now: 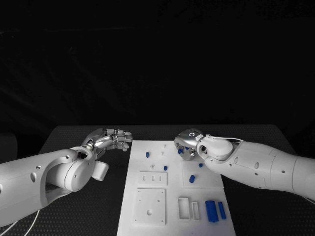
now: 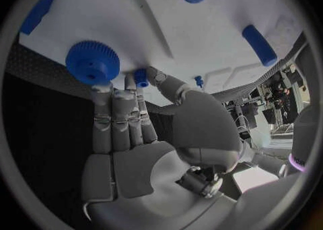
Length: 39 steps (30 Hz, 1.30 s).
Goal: Assemble the parts on the task board
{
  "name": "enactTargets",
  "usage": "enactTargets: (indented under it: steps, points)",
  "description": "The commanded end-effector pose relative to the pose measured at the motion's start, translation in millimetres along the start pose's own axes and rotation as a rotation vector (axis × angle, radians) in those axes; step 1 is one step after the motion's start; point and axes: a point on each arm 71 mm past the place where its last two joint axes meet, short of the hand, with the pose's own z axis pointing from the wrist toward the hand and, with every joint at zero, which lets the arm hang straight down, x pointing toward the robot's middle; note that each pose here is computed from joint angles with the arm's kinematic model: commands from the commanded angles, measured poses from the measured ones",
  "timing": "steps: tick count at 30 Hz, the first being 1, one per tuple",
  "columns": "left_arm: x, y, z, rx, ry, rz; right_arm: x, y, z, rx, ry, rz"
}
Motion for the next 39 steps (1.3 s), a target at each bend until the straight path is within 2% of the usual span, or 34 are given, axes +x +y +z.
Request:
enactTargets:
  steps: [1, 8, 14, 18, 31, 39]
  points:
    - [2.3, -1.6, 0.6, 0.007, 0.019, 0.0, 9.6, 4.2, -1.7, -0.006, 0.037, -0.033]
    - [2.2, -1.6, 0.7, 0.006, 0.019, 0.0, 3.4, 6.9, -2.6, 0.014, -0.033, -0.036]
    - [2.2, -1.5, 1.1, 0.005, 0.019, 0.0, -8.6, 15.9, -3.2, 0.027, -0.129, -0.038]
    - [2.5, -1.4, 1.4, 0.004, 0.018, 0.001, -16.7, 23.7, -0.6, 0.032, -0.173, -0.042]
    - [5.9, -1.7, 3.6, 0.003, 0.026, 0.0, -29.4, 45.8, 14.6, 0.037, -0.246, -0.059]
    - [8.6, -2.0, 5.8, 0.004, 0.032, 0.001, -30.6, 49.6, 22.2, 0.036, -0.246, -0.071]
